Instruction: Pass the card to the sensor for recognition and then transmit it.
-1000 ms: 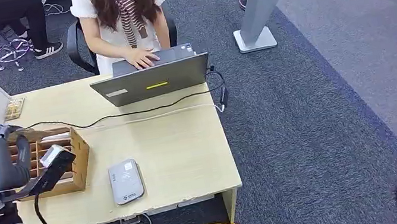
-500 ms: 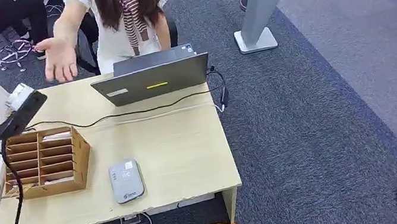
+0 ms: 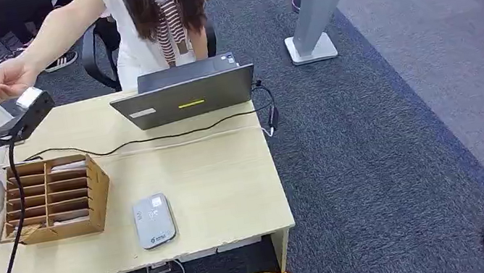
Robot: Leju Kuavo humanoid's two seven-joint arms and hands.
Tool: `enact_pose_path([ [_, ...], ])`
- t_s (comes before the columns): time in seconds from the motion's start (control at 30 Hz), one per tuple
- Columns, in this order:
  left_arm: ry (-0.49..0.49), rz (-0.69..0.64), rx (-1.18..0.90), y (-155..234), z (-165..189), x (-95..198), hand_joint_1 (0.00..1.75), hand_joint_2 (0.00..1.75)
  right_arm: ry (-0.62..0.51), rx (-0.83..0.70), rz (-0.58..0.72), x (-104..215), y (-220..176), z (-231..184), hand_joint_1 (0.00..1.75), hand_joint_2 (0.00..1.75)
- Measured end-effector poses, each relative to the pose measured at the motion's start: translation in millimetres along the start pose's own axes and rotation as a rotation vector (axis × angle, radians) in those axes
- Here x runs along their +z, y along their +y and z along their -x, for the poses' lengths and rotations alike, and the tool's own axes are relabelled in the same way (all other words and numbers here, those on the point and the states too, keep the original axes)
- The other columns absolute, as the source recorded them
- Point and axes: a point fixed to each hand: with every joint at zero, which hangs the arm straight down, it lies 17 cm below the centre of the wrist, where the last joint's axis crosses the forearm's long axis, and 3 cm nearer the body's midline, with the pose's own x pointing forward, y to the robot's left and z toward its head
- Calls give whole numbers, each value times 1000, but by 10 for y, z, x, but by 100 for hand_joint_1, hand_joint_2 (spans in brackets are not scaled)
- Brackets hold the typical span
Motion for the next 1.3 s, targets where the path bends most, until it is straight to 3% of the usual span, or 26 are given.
enact_pose_path([
  [0.1, 1, 17, -1, -79, -3, 15, 175, 175, 1, 0, 0, 0, 1, 2, 0, 0],
  [0.13, 1, 15, -1, -90, -3, 18, 16, 175, 2, 1, -1, 0, 1, 1, 0, 0],
  [0.17, 2, 12, 0, -91, -2, 20, 0, 175, 3, 1, -1, 0, 1, 2, 0, 0],
  [0.47, 4, -7, 6, -92, -1, 30, 0, 175, 5, 2, -1, 0, 1, 4, 0, 0],
  [0.5, -48, -57, 122, 27, -135, 65, 0, 175, 5, -4, -1, 0, 2, 5, 0, 0],
  [0.67, -101, -160, 401, 416, -254, 286, 0, 175, 20, -31, -2, 0, 7, 45, 0, 0],
  [0.83, -145, -258, 940, 782, -47, 868, 0, 175, 42, -93, -1, -1, 12, 131, 0, 0],
  [0.9, -140, -315, 1314, 869, 295, 1293, 0, 175, 55, -148, 1, -2, 12, 169, 0, 0],
  [1.0, -120, -426, 1658, 797, 1048, 2013, 0, 175, 76, -209, 8, -4, 7, 271, 0, 0],
  [1.13, 36, -508, 1710, 543, 2009, 2800, 0, 175, 94, -251, 13, -4, 4, 340, 0, 0],
  [1.3, 190, -564, 1628, 424, 2516, 3262, 0, 175, 94, -265, 15, -5, -1, 319, 0, 0],
])
